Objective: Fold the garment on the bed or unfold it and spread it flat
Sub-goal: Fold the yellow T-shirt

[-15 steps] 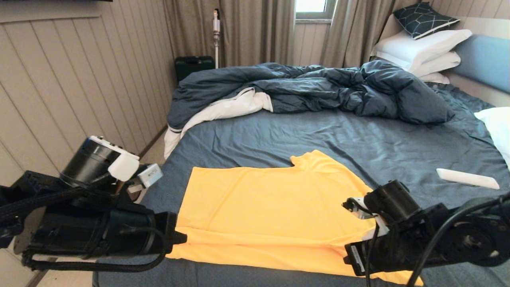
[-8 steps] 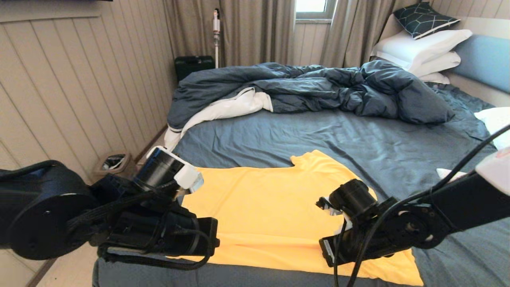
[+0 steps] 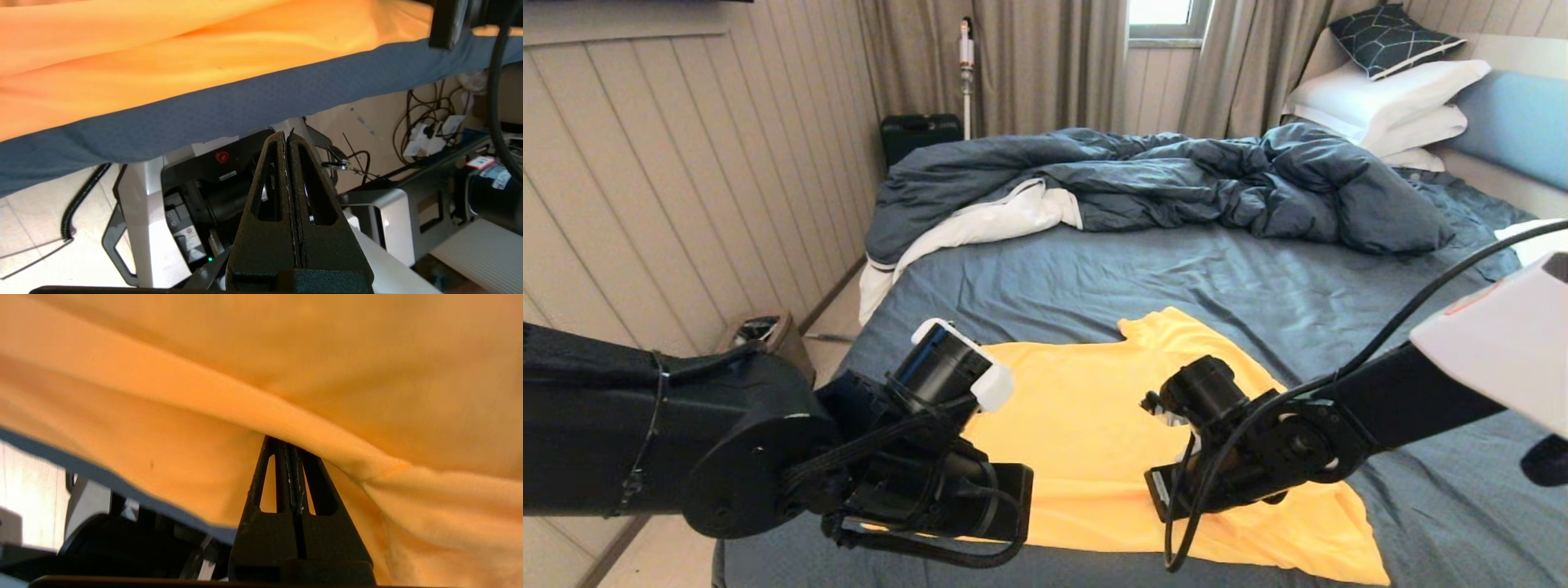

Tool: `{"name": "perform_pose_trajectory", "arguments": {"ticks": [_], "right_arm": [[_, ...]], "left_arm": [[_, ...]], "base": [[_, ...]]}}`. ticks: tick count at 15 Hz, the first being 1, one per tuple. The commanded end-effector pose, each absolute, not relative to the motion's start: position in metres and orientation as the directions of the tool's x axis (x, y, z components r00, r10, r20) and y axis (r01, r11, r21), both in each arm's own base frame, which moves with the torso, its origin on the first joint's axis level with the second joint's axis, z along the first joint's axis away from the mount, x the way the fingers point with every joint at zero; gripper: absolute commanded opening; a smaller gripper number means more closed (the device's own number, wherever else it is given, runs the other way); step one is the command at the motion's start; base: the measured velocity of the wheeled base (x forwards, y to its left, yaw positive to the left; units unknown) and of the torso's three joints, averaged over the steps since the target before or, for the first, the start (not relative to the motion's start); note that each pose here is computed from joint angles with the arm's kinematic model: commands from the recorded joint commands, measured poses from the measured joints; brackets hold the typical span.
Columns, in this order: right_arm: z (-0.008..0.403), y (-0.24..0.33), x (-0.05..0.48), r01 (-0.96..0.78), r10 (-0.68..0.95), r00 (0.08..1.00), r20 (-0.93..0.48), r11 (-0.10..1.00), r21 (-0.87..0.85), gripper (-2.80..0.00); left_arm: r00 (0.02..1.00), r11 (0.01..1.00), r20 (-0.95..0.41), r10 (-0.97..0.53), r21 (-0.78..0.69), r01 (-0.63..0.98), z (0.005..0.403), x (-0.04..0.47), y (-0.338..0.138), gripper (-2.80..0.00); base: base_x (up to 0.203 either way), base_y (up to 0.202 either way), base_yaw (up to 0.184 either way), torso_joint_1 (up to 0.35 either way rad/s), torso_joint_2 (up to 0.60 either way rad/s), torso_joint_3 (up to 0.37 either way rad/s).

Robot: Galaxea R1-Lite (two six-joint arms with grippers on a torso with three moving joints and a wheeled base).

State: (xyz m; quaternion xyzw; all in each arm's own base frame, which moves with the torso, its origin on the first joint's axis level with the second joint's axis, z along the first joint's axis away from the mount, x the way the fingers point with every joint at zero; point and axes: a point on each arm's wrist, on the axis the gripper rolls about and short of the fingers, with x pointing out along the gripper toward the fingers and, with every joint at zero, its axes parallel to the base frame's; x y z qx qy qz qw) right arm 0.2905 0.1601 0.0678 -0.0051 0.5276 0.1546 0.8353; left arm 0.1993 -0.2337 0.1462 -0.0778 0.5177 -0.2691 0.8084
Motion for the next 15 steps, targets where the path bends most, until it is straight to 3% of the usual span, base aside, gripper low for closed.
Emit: {"name": "perform_pose_trajectory", "arguments": {"ticks": [1,10,15], "right_arm": [[0.064,0.162,0.299,-0.252,0.243,0.401,-0.883,0.956,0.149,-2.80],[0.070,0.168,0.319,-0.144,0.217,0.472,-0.854,0.975,0.169,-2.80],[0.078,0.160,0.302,-0.147,0.218,0.466,-0.857,0.975,0.168,-2.80]], "left_arm": [[0.303,0.841,-0.803,-0.513,-0.400,0.364,0.141,0.200,-0.244,-2.80],[0.273,0.850,-0.840,-0.468,-0.344,0.399,0.115,0.196,-0.275,-2.80],[0.323,0.871,-0.842,-0.433,-0.298,0.391,0.101,0.200,-0.278,-2.80]], "base": [[0.000,0.000,0.000,0.000,0.00,0.000],[0.000,0.000,0.000,0.000,0.00,0.000],[0.000,0.000,0.000,0.000,0.00,0.000]]}}
